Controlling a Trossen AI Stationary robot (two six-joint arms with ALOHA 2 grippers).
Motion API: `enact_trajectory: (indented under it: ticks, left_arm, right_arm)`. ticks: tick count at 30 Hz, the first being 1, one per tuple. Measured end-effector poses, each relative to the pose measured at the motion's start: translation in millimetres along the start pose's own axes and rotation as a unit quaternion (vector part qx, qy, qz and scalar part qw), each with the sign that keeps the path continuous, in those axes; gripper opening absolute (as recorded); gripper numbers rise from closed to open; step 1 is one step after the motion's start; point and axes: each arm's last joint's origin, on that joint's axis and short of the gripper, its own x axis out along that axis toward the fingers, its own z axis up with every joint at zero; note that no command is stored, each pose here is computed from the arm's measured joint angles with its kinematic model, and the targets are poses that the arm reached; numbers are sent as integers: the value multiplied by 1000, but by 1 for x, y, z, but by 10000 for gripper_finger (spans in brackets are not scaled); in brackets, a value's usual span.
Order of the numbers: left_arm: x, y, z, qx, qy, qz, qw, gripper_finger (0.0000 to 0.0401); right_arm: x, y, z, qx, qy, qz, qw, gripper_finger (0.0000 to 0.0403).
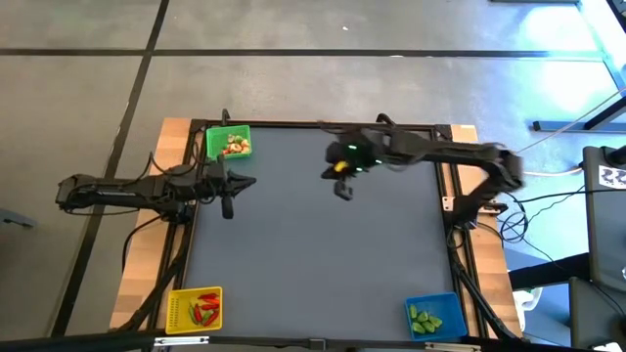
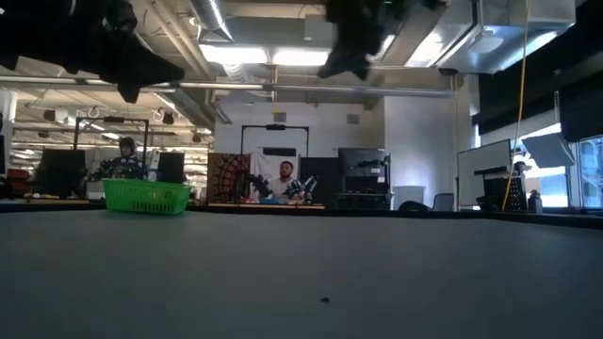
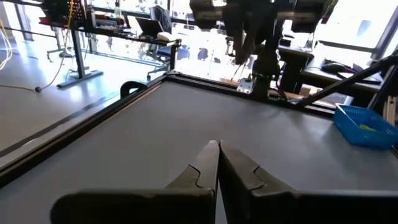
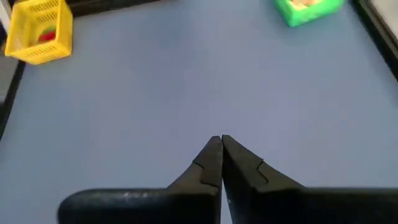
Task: Sort produce into baskets
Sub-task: Return to Home Position
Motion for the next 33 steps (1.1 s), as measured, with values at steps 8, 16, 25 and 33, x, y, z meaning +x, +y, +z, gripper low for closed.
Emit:
enact_trajectory:
  ticks: [8, 16, 25, 33]
  left_arm:
    - [-1, 1, -8, 4, 18, 0, 1000, 7]
    - [-1, 1, -12, 11, 39, 4, 999, 7]
    - [-1, 1, -12, 44, 39, 4, 998, 7]
    - [-1, 0, -7, 51, 11, 0, 999, 7]
  right_arm:
    - [-42, 13, -79, 46, -98, -40, 993, 16]
    - [-72, 18, -144, 56, -204, -54, 976, 16]
    - [-93, 20, -197, 68, -270, -72, 958, 17]
    - [-102, 19, -239, 83, -327, -94, 937, 17]
